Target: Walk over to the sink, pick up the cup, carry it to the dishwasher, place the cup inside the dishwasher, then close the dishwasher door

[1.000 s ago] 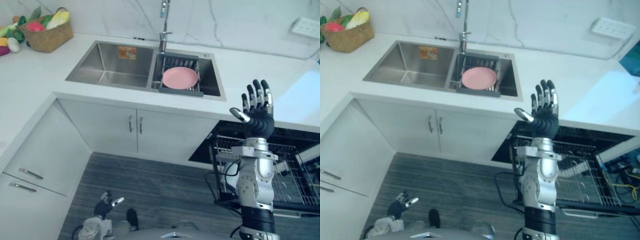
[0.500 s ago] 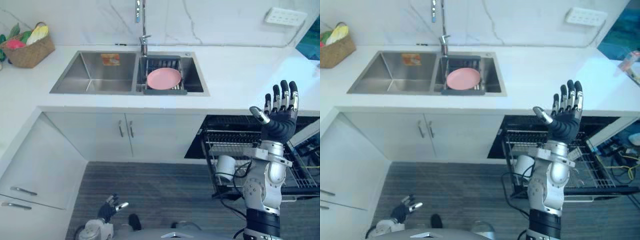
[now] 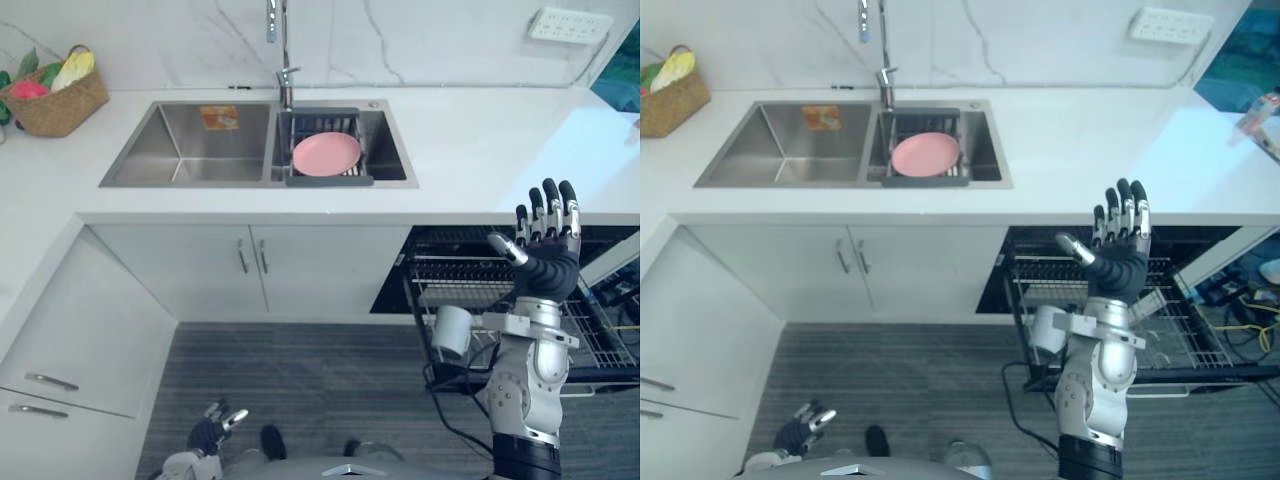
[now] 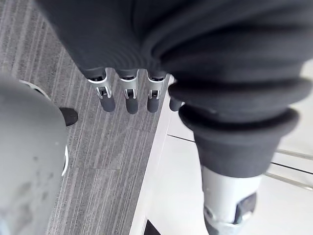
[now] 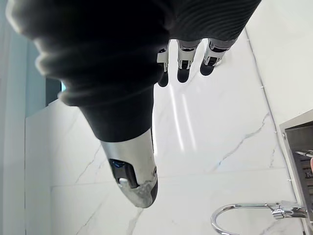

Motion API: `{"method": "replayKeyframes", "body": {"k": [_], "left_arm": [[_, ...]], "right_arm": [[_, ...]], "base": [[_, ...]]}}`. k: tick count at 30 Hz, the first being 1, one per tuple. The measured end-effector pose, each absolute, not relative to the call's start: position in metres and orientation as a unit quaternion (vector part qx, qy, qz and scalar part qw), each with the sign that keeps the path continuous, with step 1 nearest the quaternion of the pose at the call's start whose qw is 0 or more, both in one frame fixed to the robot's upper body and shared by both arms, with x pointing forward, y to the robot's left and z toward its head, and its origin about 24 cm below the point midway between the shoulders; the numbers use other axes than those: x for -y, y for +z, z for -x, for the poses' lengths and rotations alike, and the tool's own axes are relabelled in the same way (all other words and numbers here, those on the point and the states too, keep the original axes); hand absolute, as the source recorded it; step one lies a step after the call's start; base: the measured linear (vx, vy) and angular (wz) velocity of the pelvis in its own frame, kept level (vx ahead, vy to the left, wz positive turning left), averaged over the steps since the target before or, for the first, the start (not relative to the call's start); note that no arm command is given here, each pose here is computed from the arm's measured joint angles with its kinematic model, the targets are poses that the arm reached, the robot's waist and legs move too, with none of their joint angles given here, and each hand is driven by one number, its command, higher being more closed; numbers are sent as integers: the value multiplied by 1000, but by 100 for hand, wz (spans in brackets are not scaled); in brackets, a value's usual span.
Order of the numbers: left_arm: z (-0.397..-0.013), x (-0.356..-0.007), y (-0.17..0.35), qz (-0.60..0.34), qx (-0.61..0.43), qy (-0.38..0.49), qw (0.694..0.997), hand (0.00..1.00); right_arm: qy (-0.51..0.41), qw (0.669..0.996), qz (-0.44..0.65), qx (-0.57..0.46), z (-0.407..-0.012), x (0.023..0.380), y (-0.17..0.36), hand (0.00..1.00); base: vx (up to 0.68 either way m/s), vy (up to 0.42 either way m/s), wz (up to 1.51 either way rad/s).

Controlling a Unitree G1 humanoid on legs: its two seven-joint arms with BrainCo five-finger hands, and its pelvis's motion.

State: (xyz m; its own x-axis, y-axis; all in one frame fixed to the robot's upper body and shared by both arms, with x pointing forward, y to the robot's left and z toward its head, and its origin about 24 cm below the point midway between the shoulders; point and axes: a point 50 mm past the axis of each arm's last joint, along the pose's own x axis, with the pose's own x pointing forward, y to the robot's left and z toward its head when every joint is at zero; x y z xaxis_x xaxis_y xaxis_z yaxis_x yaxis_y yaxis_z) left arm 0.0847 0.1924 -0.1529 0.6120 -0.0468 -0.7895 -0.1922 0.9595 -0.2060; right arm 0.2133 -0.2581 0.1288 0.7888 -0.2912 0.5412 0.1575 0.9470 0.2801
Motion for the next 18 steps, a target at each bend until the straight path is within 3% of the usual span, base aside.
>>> {"method": "replayKeyframes", "body": {"k": [7,13,18], "left_arm": [[-73,-207,-157,160,-455,105,870,0],[-28,-203,-164,237,-478,188,825,0],[-7,-198,-167,242,-505,198,804,0]], "right_arm": [[-145,932,-123,308,-209,267,128,0],[-118,927,-123,335,-207,256,142,0],[-119,922,-128,345,-212,256,146,0]], "base": [[58,-18,5],[12,7,-20],[79,143,-29]]}}
